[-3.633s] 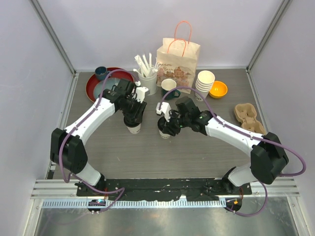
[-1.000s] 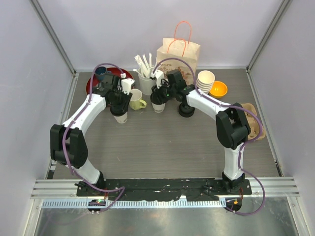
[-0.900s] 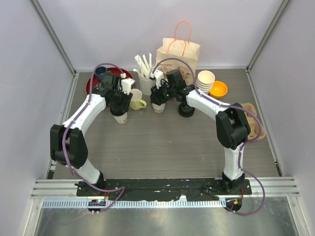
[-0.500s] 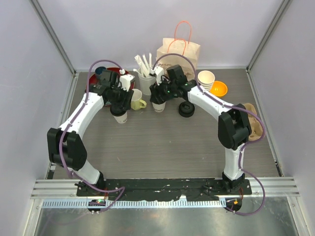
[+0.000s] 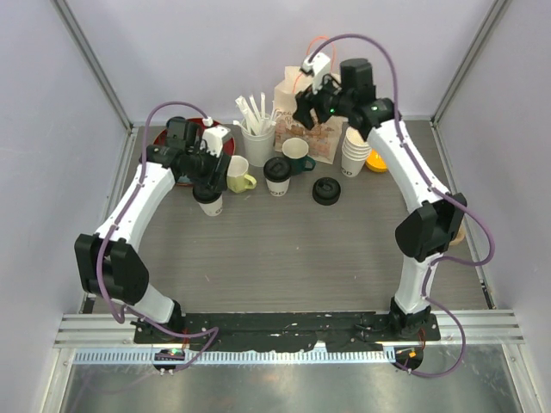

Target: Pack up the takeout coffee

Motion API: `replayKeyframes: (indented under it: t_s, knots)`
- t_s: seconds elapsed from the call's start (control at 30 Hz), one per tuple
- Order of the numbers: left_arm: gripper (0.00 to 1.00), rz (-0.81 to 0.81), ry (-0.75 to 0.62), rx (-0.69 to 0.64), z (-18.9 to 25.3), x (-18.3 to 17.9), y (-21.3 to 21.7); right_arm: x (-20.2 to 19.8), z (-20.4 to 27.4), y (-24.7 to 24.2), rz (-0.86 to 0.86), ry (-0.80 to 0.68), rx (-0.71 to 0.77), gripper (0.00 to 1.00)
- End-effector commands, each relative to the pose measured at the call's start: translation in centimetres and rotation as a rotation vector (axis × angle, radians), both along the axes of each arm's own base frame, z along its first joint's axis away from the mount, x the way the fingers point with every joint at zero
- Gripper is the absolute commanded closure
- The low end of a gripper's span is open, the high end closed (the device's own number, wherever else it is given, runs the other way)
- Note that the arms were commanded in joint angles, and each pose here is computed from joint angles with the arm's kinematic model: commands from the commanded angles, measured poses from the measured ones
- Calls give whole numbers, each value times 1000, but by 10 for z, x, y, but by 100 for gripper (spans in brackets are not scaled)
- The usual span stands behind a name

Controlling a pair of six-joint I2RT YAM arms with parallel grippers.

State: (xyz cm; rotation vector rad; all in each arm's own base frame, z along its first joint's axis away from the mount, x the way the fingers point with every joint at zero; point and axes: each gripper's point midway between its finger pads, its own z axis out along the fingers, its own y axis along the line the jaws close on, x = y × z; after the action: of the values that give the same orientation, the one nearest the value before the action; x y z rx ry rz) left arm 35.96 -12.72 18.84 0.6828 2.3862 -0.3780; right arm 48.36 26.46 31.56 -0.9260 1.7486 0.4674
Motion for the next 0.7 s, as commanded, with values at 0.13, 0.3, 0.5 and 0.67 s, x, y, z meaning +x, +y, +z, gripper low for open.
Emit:
replayKeyframes:
  t_s: [0.13,0.3,0.5,0.67]
  knots:
    - [39,11,-54,-29,25,-4,5,49,42,-71,-156,-121,-63,23]
    - [39,16,-48,-25,23,-4,7,54,11,-71,-71,-77,-147,24]
    - [39,14,-32,-34,20,-5,5,76,-21,-80,-120,-50,-220,30]
    - [39,11,-24,-41,18,-7,4,93,-23,-82,-139,-75,-230,67]
